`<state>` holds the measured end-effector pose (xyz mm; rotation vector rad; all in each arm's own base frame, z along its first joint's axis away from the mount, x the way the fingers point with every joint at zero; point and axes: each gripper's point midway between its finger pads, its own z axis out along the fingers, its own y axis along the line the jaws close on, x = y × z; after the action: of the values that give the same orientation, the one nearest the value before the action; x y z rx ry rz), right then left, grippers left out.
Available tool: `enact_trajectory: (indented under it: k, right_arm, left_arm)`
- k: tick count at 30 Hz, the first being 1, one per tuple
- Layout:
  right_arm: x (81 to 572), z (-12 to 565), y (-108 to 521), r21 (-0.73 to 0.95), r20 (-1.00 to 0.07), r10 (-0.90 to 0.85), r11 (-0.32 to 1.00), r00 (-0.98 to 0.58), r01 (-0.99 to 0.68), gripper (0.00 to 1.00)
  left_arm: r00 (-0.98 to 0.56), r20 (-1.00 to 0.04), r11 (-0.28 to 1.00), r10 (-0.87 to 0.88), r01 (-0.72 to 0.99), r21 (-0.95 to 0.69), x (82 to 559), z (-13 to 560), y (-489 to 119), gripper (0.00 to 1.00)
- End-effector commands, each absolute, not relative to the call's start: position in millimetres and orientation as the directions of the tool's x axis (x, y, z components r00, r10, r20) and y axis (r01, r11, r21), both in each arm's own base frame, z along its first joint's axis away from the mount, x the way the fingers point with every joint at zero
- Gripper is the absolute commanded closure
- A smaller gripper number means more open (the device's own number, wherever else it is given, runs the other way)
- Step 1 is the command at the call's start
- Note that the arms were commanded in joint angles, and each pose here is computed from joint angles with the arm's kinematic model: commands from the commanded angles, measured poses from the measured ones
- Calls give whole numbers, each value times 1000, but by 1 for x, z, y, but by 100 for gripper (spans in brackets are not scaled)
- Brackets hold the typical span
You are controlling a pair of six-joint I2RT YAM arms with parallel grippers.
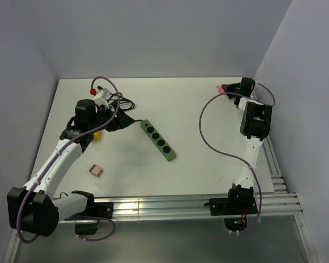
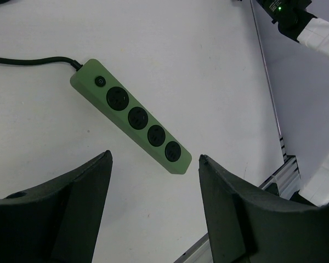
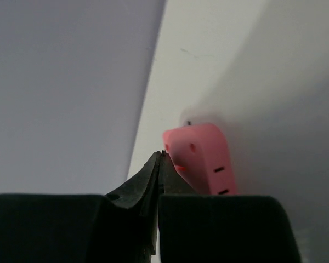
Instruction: Insert the plug
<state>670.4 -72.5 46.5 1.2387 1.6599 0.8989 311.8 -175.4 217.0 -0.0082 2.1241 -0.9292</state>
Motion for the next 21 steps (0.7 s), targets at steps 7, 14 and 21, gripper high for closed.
enact_trajectory:
  k: [7, 14, 21]
  right_arm:
    - [661, 29, -74, 860, -202, 967, 251, -155, 445, 100]
    - [636, 22, -72, 796, -216, 962, 273, -169, 540, 100]
    - [612, 12, -57, 733, -141, 972, 230, -188, 640, 100]
  left_arm:
    - [-644, -704, 705, -300, 348, -618, 311, 233, -180, 30]
    - [-638, -707, 696, -304, 358, -623, 306, 237, -181, 30]
    - [-631, -709, 684, -315, 367, -631, 298, 241, -180, 29]
